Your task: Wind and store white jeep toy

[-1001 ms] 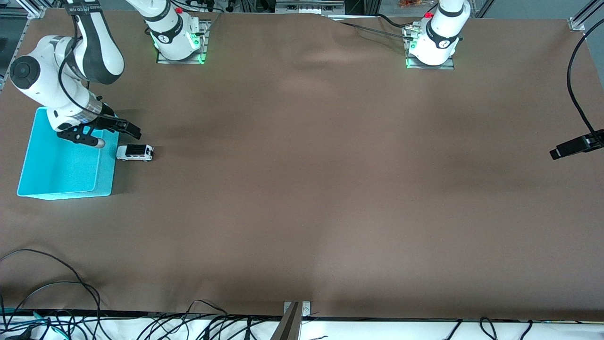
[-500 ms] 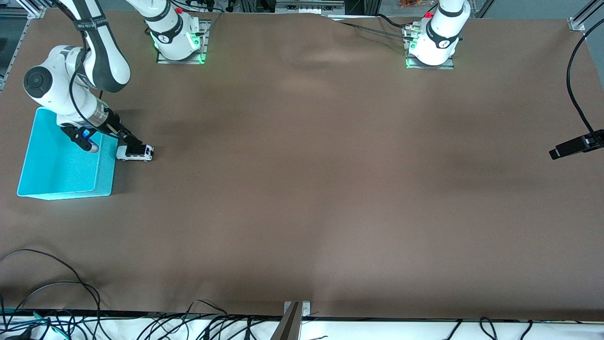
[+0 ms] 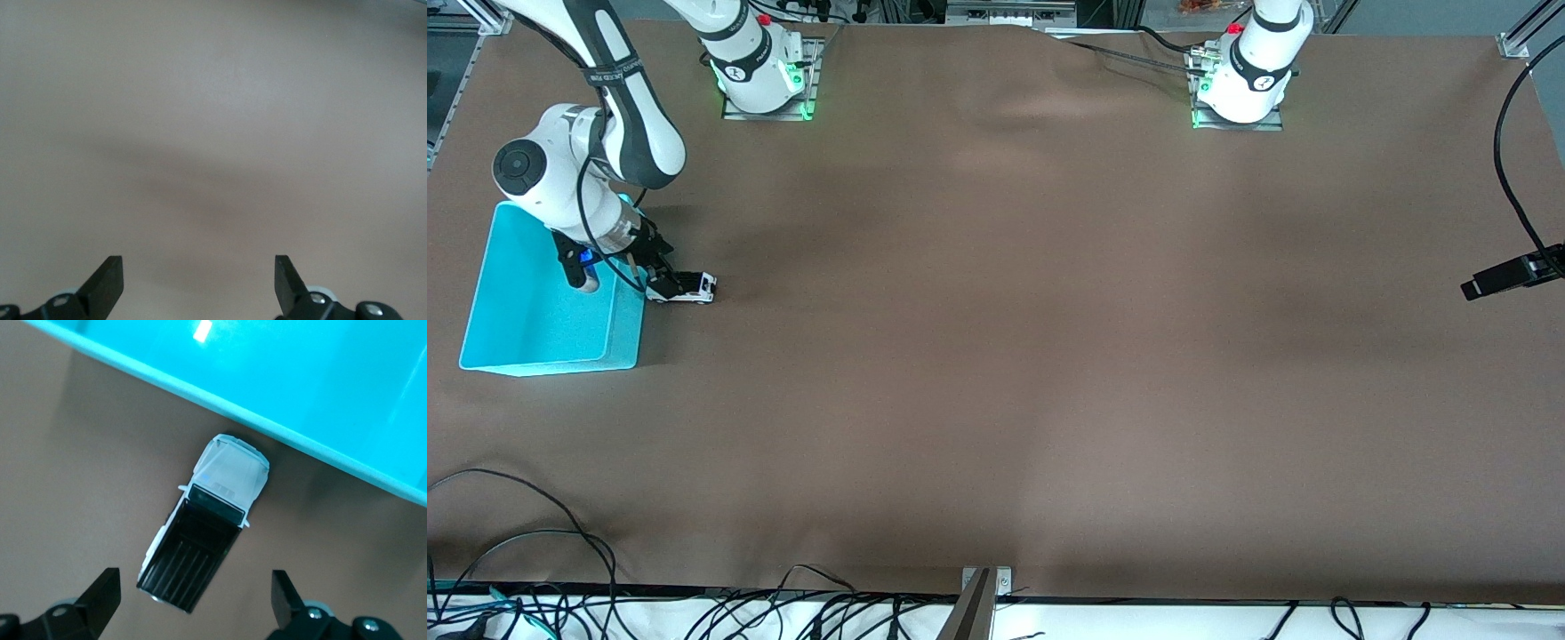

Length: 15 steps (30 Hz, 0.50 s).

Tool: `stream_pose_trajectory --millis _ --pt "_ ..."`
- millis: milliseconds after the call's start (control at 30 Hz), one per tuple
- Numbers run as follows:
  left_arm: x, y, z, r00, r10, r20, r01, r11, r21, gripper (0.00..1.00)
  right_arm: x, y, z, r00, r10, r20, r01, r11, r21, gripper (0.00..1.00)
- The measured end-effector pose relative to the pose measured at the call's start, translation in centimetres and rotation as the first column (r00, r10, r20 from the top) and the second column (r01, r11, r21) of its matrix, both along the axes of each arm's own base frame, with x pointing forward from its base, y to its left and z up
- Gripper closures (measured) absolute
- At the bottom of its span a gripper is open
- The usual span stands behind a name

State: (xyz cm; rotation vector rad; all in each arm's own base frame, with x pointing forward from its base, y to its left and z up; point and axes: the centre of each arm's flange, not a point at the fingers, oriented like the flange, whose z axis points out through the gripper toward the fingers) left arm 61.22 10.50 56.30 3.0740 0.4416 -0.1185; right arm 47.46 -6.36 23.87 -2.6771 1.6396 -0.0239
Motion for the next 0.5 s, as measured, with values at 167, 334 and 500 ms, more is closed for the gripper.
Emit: stream_pose_trajectory --millis 167,334,500 --pt "0.0 0.0 0.0 1.000 0.000 0.000 0.000 1.000 0.000 0.00 -0.1 0.0 -0.6 0.997 -0.071 0.024 0.071 0.997 -0.004 0.00" --pt "0.0 0.0 0.0 1.000 0.000 0.000 0.000 1.000 0.000 0.00 0.1 -0.1 -1.0 0.992 -0.121 0.045 0.121 0.993 -0.005 0.00" --pt "0.0 0.0 0.0 1.000 0.000 0.000 0.000 1.000 0.000 0.00 0.1 0.0 -1.4 0.989 -0.138 0.047 0.138 0.990 -0.006 0.00"
